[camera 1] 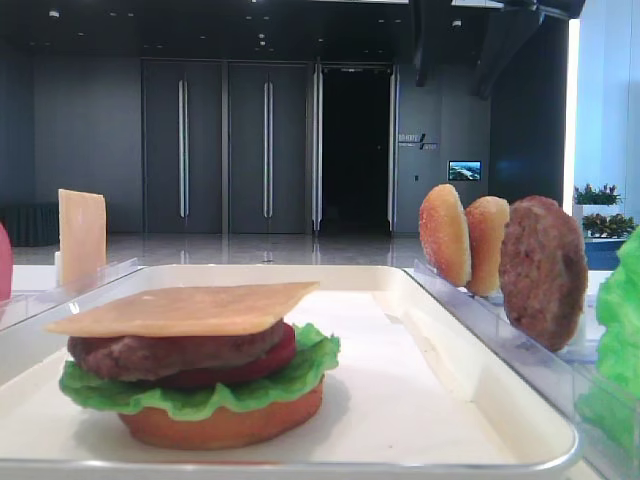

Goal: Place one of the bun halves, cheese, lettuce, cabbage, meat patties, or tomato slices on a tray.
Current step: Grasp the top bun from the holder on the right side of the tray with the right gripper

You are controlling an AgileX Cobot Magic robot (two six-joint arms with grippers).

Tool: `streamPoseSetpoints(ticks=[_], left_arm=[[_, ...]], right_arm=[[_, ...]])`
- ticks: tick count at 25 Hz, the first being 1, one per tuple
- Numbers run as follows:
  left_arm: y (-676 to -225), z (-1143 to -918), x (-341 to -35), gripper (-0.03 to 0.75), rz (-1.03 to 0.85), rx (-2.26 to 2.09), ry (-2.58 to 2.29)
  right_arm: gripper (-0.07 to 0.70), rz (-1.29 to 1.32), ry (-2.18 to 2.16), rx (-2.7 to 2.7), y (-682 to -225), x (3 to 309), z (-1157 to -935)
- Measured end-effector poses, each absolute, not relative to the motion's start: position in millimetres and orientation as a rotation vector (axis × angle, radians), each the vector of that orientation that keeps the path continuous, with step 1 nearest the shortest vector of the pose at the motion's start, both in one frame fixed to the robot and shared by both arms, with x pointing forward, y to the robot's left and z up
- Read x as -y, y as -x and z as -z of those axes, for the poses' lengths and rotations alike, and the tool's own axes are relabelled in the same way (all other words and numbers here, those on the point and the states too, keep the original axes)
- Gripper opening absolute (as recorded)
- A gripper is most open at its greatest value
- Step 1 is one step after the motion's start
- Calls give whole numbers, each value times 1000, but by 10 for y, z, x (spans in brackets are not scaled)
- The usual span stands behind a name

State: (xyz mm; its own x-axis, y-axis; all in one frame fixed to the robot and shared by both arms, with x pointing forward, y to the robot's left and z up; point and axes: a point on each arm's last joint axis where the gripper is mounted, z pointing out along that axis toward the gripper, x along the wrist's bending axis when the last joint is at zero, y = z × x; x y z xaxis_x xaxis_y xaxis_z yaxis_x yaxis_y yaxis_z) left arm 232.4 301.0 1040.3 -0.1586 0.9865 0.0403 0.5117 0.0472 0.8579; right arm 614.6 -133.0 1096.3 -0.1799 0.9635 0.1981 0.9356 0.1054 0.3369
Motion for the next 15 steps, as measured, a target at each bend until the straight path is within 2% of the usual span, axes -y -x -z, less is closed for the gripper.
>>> streamPoseSetpoints(ticks=[9,15], left_arm=[[-2324,-10403,-3010,0,-1024,-1734,-1512],[-2324,-10403,-3010,0,-1024,-1734,-1512]], right_arm=[[418,-646,-1900,-2211,-6238,1362,-10971],[586,-615,-1920,-2210,-6309,1380,-10856]])
